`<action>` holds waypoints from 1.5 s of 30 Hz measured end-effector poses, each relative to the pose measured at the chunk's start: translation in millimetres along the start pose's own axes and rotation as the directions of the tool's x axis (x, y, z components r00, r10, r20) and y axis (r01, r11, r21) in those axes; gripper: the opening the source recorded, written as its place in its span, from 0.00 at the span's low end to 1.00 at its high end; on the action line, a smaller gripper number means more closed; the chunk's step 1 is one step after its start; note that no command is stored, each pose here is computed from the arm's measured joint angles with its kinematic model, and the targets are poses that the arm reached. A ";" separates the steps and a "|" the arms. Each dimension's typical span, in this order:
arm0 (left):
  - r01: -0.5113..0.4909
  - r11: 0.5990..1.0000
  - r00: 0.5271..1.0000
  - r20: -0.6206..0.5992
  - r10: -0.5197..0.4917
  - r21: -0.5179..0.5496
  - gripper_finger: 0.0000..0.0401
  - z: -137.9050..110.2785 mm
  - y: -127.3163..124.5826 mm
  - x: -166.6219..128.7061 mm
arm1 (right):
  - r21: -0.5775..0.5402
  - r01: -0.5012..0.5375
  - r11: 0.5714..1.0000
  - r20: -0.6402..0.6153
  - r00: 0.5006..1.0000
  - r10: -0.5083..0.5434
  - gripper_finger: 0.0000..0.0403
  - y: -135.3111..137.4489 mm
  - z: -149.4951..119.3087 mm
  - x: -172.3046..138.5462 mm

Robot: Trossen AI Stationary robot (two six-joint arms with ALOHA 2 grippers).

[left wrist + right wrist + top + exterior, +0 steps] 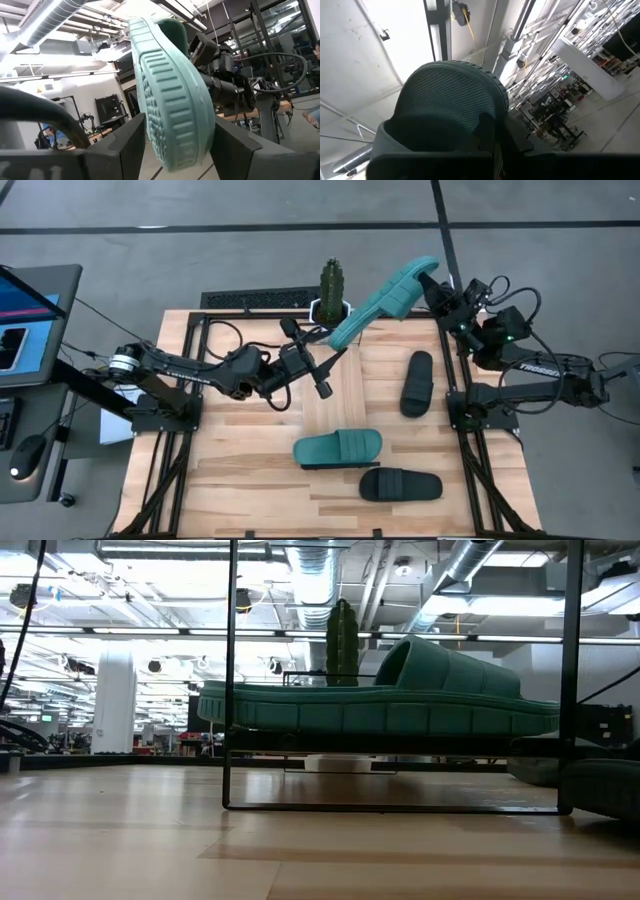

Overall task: Pick and place slides into the shelf
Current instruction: Put the green slipper on the shelf

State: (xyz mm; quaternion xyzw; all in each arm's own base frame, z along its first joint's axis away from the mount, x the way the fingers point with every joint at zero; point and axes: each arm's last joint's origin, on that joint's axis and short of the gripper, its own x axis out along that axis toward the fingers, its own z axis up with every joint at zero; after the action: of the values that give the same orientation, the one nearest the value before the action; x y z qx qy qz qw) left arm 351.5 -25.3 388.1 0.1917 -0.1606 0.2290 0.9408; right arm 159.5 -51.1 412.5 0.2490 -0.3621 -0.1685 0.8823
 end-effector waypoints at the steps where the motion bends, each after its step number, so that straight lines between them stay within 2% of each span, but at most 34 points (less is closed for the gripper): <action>1: 0.000 1.000 1.000 0.003 0.000 -0.001 0.47 0.7 0.2 0.3 | 0.000 0.000 1.000 0.000 1.000 0.000 0.00 0.1 -0.1 0.0; 9: -0.001 1.000 1.000 0.004 0.001 -0.002 0.44 0.9 0.3 0.3 | 0.000 0.001 1.000 -0.012 1.000 -0.001 0.00 -0.2 -3.2 1.4; 11: -0.007 1.000 1.000 0.000 0.007 -0.002 0.39 0.8 0.6 0.4 | 0.000 0.002 1.000 -0.014 1.000 -0.002 0.00 -0.7 -4.6 2.3; 15: -0.023 0.999 1.000 -0.005 0.023 0.041 0.14 1.1 1.9 0.4 | 0.004 0.002 1.000 -0.021 1.000 -0.002 0.00 -1.3 -6.2 3.2; 16: -0.021 0.998 1.000 -0.004 0.021 0.060 0.12 1.4 2.3 0.3 | 0.004 -0.003 1.000 -0.024 1.000 0.003 0.00 -1.3 -6.8 3.6; 23: 0.000 0.995 1.000 -0.010 0.001 0.101 0.12 3.9 2.6 -1.5 | -0.002 -0.014 1.000 -0.038 0.999 0.014 0.02 -1.2 -7.8 3.8; 31: 0.002 0.990 0.999 -0.050 0.005 0.138 0.12 17.5 12.0 -10.1 | -0.048 -0.041 0.998 -0.070 0.997 0.038 0.15 -0.1 -6.4 1.2; 38: -0.009 1.000 0.997 -0.080 0.008 -0.010 0.12 41.4 37.6 -25.7 | -0.105 -0.052 0.993 -0.136 0.990 0.037 0.17 0.4 -3.7 -5.9; 45: 0.005 0.981 0.988 -0.148 -0.034 -0.193 0.12 56.0 59.8 -44.5 | -0.184 -0.002 0.983 -0.217 0.975 -0.038 0.18 -3.2 -2.3 -16.3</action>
State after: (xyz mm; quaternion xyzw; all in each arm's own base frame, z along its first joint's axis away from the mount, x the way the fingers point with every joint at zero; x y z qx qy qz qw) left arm 272.5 -16.9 436.9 0.0838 -0.1084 0.2169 0.9665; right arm 149.7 -45.3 400.2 0.1874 -0.2431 -0.1806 0.9344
